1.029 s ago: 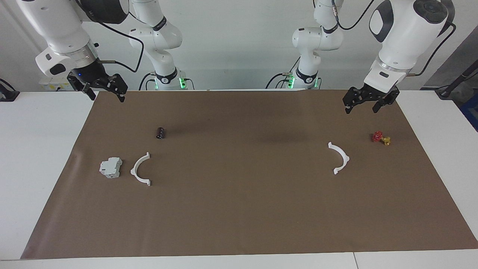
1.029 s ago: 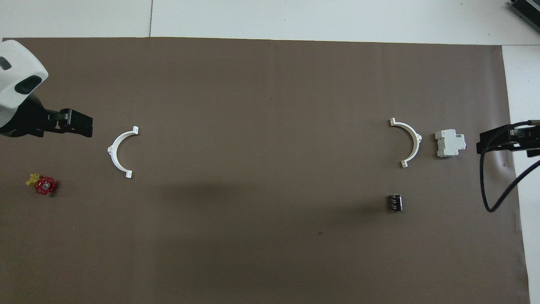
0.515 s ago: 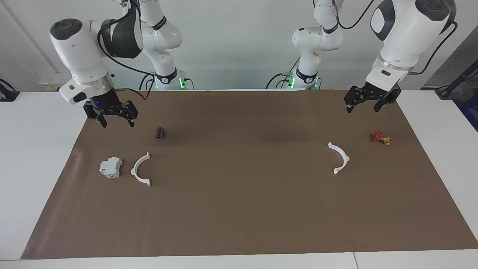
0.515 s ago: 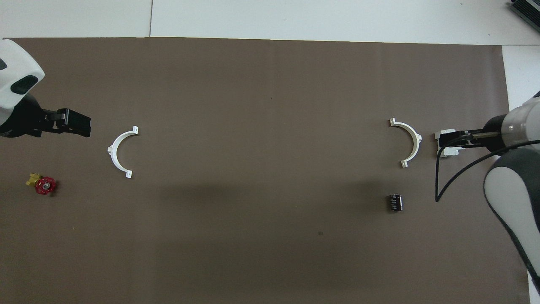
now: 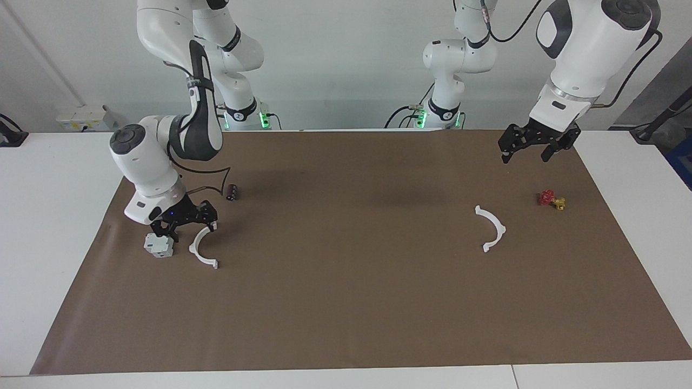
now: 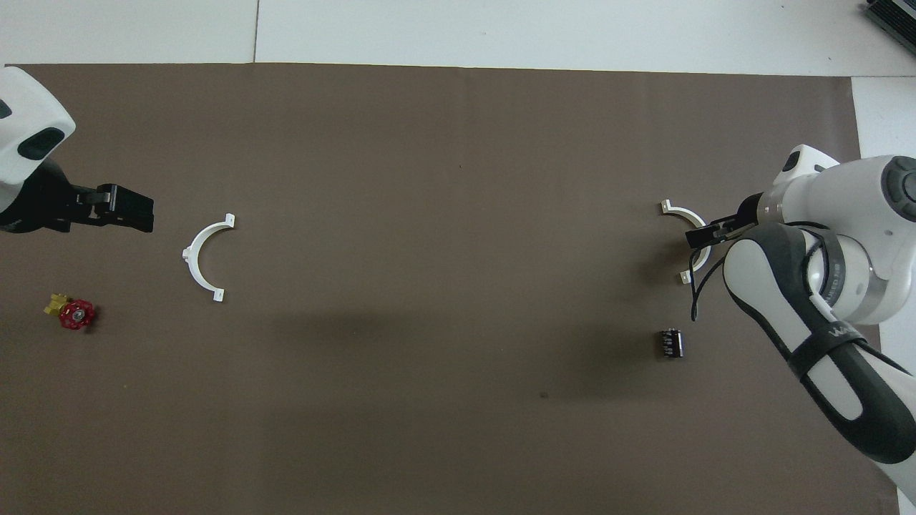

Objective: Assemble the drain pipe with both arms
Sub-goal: 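Grasp the white half-ring with the right gripper and lift it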

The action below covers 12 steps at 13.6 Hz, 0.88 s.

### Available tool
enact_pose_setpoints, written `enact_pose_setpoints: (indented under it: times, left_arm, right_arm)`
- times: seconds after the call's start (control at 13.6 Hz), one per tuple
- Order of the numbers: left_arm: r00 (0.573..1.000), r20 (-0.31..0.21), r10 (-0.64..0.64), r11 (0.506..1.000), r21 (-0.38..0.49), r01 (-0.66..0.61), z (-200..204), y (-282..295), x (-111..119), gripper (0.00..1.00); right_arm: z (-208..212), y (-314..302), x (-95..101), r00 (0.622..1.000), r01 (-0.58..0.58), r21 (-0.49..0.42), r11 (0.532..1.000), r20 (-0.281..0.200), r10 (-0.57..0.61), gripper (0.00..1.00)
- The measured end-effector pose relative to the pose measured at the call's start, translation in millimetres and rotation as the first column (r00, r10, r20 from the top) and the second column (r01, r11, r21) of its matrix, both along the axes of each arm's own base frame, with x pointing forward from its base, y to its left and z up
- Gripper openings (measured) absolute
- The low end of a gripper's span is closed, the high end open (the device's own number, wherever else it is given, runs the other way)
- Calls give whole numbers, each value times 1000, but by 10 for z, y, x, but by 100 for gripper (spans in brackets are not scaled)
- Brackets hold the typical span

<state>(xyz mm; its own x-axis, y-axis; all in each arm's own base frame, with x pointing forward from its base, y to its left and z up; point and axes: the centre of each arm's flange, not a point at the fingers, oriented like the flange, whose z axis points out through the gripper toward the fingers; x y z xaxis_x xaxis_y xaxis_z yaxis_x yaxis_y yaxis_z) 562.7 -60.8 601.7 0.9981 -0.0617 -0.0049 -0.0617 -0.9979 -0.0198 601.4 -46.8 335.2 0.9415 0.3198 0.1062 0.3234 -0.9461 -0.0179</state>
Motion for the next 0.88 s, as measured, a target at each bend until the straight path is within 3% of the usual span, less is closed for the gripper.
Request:
enact_pose_setpoints:
  times: [0.66,0.81,0.88]
  left_arm:
    - [1000,0,0,1000,0,0,0,0,0,100]
    - [1000,0,0,1000,0,0,0,0,0,100]
    - [1000,0,0,1000,0,0,0,0,0,100]
  right_arm:
    - [-394,-144,-34,999,-28,18,999,-18,28,93]
    - [-433,-152,-43,999,-48,17,999,-22,48,79]
    - [-449,-159,-41,998,-53,15,998,-20,54,78]
